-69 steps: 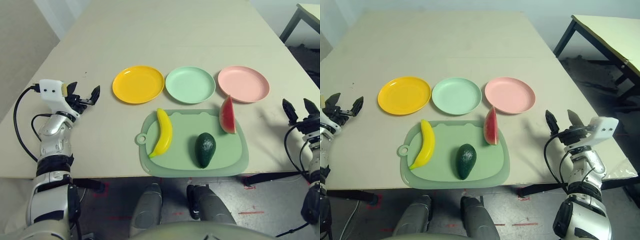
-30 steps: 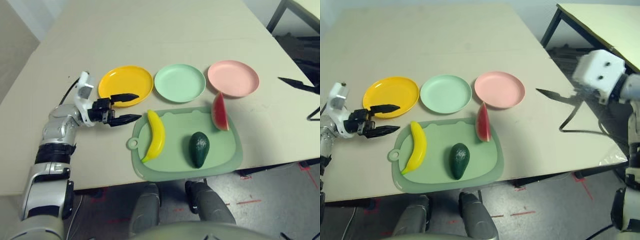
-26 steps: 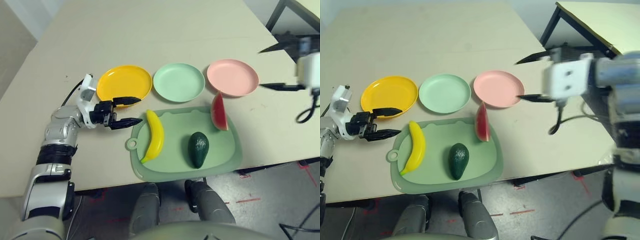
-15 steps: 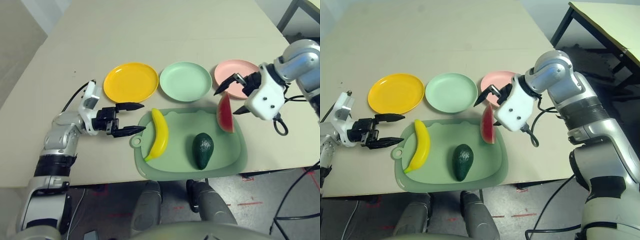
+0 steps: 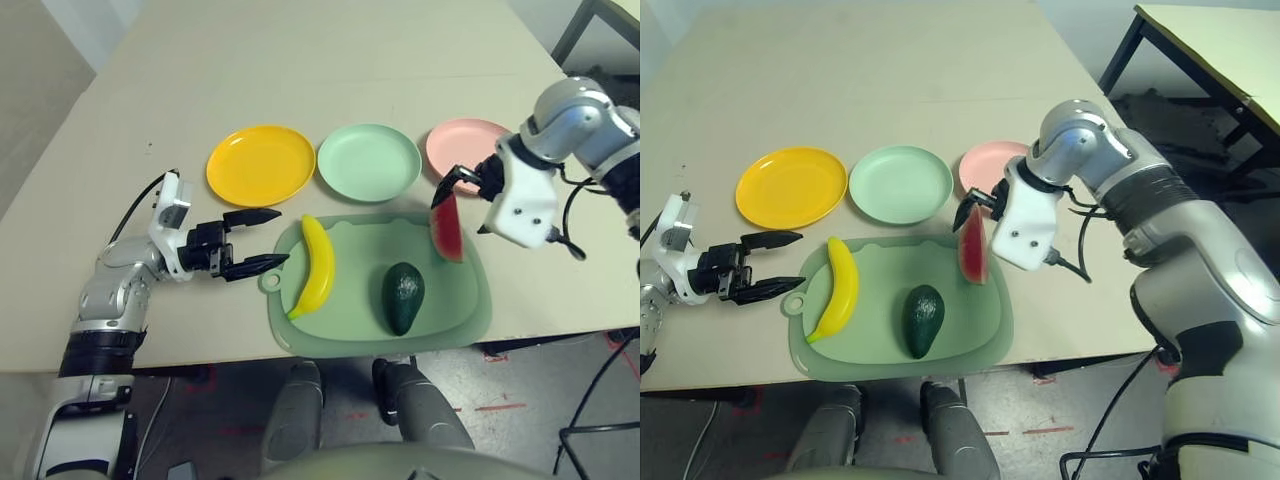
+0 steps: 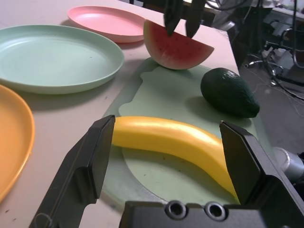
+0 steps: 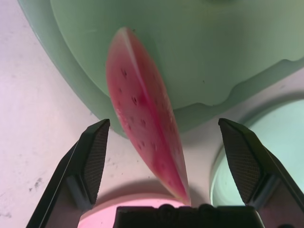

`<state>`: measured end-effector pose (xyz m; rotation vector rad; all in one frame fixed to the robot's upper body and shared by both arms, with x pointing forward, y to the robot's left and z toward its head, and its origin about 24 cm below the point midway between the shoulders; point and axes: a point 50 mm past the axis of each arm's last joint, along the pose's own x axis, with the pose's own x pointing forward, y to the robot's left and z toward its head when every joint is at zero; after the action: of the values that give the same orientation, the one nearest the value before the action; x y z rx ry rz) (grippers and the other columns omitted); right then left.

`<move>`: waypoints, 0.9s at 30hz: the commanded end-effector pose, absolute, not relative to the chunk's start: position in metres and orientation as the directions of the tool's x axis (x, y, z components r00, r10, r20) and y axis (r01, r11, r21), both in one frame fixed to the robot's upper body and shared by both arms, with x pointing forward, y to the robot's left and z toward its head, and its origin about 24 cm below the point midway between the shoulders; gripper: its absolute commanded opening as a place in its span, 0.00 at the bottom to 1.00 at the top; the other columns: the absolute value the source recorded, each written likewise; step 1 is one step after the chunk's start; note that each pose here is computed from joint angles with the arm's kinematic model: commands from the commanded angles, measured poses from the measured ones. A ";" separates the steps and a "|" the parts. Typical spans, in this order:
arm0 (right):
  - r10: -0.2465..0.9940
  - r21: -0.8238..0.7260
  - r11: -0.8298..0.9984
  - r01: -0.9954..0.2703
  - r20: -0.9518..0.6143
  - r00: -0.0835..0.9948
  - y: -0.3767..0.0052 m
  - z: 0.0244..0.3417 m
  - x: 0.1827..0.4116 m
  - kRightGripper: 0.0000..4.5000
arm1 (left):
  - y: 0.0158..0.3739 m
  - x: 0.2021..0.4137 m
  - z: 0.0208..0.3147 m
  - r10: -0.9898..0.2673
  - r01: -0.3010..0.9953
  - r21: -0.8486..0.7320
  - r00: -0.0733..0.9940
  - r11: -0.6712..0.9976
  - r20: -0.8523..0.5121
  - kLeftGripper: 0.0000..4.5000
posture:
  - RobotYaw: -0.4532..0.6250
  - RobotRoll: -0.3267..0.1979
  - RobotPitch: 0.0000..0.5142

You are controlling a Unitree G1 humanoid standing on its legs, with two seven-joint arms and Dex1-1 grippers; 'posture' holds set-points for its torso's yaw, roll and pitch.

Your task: Place the fruits into color-matched plates.

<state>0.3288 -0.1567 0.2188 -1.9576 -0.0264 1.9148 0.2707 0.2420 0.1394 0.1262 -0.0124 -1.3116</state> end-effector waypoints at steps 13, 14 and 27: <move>0.228 -0.223 -0.915 -0.337 -0.973 0.026 -0.161 0.189 0.332 1.00 | 0.235 0.279 0.151 -0.968 0.947 0.227 0.244 0.226 -0.055 1.00 | 0.49 0.62 0.43; 0.222 -0.217 -0.915 -0.339 -0.975 0.023 -0.161 0.187 0.332 1.00 | 0.236 0.279 0.151 -0.968 0.946 0.229 0.246 0.227 -0.055 1.00 | 0.49 0.62 0.43; 0.204 -0.200 -0.892 -0.406 -0.978 0.033 -0.164 0.182 0.336 0.46 | 0.239 0.275 0.154 -0.957 0.929 0.256 0.285 0.266 -0.042 1.00 | 0.51 0.62 0.39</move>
<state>0.3371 -0.1616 0.1873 -1.9057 0.1706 1.9000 0.2761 0.2364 0.1511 0.2351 -0.1182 -1.2843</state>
